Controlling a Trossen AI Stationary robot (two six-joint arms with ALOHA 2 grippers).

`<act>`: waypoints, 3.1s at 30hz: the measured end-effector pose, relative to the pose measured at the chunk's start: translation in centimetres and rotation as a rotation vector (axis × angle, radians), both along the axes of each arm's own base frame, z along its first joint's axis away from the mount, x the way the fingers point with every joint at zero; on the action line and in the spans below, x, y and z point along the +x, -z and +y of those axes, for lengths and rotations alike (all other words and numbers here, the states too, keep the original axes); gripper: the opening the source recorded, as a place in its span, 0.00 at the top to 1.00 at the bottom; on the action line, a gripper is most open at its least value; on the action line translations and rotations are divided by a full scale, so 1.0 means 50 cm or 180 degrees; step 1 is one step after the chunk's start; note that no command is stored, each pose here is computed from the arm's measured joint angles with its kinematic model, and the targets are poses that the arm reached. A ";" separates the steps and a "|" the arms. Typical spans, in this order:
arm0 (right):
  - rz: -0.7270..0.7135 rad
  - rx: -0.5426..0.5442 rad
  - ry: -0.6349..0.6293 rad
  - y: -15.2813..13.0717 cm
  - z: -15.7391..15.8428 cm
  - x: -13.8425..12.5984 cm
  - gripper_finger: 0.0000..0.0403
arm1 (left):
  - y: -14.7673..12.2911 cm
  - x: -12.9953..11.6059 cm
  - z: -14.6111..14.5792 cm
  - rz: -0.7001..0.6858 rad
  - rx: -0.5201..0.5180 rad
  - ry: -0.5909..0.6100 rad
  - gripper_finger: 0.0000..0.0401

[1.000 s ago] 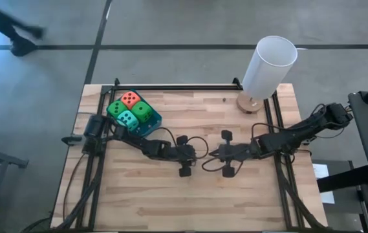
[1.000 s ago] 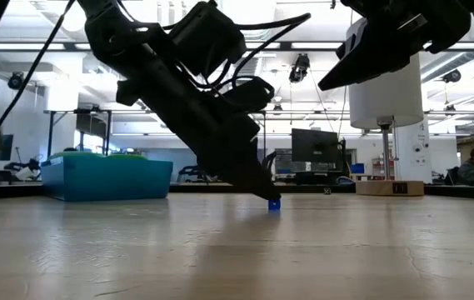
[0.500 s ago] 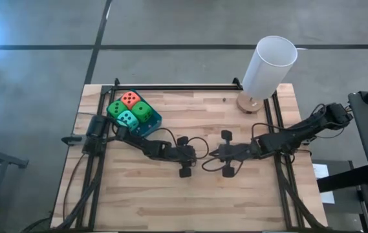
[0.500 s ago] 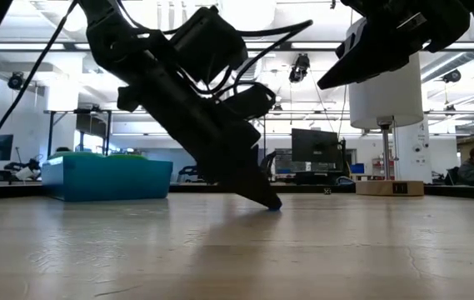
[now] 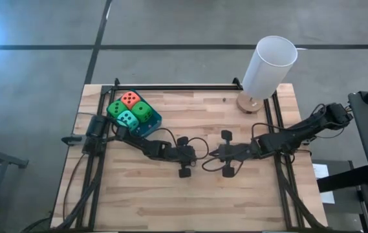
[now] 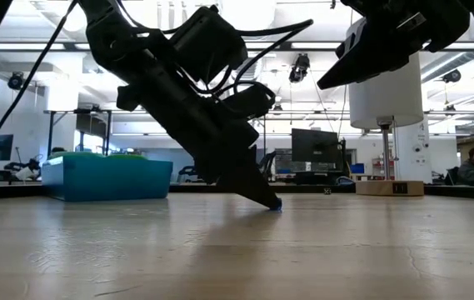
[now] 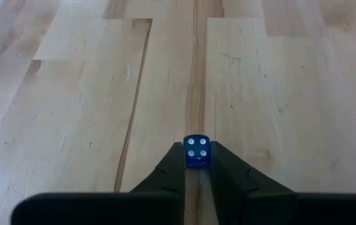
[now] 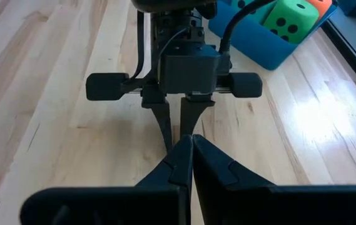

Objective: Pick & Place Dice
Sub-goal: Put the small blue dice into the blue bin

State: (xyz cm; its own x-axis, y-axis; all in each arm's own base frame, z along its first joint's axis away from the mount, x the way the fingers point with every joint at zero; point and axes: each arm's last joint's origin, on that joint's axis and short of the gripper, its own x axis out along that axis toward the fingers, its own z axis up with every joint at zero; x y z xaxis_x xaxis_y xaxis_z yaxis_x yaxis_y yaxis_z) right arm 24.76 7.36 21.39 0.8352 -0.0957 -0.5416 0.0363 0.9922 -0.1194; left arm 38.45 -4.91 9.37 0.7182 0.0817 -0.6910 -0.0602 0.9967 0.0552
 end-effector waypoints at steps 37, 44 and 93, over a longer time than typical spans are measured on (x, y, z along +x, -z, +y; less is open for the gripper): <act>0.0059 0.0094 0.0074 0.008 -0.001 -0.004 0.98 | -0.244 -0.329 0.094 -0.0614 0.0152 -0.2330 0.88; -0.0011 0.0111 0.0071 0.004 0.000 -0.001 0.98 | -0.193 -0.386 0.132 -0.0641 -0.0109 -0.2912 0.88; -0.0022 0.0101 0.0065 0.004 -0.001 -0.001 0.98 | -0.148 -0.427 0.186 -0.0132 -0.0070 -0.3442 0.76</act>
State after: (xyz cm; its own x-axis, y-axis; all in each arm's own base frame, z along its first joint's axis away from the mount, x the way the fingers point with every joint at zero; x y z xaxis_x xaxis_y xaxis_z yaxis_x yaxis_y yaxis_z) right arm 24.72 7.33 21.22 0.8370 -0.0957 -0.5388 0.0574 0.9945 -0.0875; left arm 17.09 4.38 16.78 0.2960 0.6740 -0.6769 -0.9096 0.4152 0.0156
